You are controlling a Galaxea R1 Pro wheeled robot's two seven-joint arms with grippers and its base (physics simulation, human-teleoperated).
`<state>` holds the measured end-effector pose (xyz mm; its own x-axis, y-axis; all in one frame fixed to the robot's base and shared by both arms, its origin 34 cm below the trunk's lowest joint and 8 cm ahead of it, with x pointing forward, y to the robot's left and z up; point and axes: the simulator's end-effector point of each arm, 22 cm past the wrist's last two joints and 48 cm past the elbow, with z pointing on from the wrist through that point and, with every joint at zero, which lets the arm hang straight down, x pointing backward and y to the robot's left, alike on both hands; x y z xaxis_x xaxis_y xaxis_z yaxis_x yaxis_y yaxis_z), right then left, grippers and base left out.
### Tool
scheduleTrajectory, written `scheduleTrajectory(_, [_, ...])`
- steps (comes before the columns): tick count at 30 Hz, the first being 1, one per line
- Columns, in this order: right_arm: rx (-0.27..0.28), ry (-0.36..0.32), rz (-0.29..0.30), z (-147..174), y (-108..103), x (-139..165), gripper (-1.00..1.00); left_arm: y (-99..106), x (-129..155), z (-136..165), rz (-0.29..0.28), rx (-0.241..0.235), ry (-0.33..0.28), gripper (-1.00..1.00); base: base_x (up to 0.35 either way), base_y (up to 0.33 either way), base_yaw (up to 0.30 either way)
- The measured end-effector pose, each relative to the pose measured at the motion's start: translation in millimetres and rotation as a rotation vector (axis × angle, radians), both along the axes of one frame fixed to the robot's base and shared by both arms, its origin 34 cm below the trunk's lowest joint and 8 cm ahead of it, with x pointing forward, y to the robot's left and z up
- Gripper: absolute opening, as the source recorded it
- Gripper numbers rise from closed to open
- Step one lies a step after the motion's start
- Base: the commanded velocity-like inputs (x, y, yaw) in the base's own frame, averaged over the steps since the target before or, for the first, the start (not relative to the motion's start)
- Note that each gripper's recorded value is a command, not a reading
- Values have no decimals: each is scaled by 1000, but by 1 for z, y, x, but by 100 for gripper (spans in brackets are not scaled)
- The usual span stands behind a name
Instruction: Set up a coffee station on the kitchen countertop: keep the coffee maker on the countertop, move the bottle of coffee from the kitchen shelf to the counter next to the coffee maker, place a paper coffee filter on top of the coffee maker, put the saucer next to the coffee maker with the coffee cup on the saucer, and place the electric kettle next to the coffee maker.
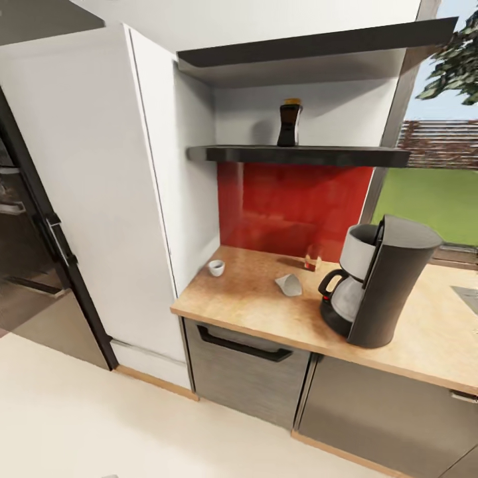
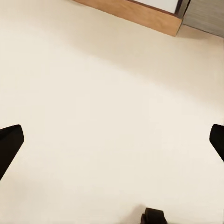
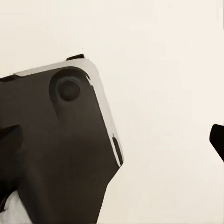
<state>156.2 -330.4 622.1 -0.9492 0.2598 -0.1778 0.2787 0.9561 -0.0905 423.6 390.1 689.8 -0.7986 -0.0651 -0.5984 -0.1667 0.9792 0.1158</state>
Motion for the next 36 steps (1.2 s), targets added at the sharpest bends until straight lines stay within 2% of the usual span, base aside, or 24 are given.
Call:
scheduleTrajectory(3, [4,-10,-19,0,2,4,100,3,-1,0,6,1,1,100,-242,190,-23])
scheduleTrajectory(14, [11,-30,-16,1,4,13,100,4,1,2,0,12,-6,100,-35,29,-3])
scheduleTrajectory(21, [6,-42,-20,2,3,18,100,-1,27,13,-23,10,-49,100,0,0,0])
scheduleTrajectory(23, [7,-43,-20,2,3,18,100,-10,130,78,-55,5,-254,100,0,0,0])
scheduleTrajectory(24, [7,-43,-20,2,3,18,100,-11,133,81,-61,3,-264,100,0,0,0])
scheduleTrajectory(26, [7,-44,-20,2,3,18,100,-17,165,105,-79,-8,-324,100,0,0,0])
scheduleTrajectory(28, [6,-44,-21,2,3,18,100,-26,187,118,-94,-32,-332,100,0,0,0])
scheduleTrajectory(33, [6,-44,-22,2,3,18,100,-49,221,139,-135,-105,-310,100,0,0,-29])
scheduleTrajectory(36, [6,-44,-23,2,3,18,100,-65,249,163,-174,-152,-318,100,0,0,-160])
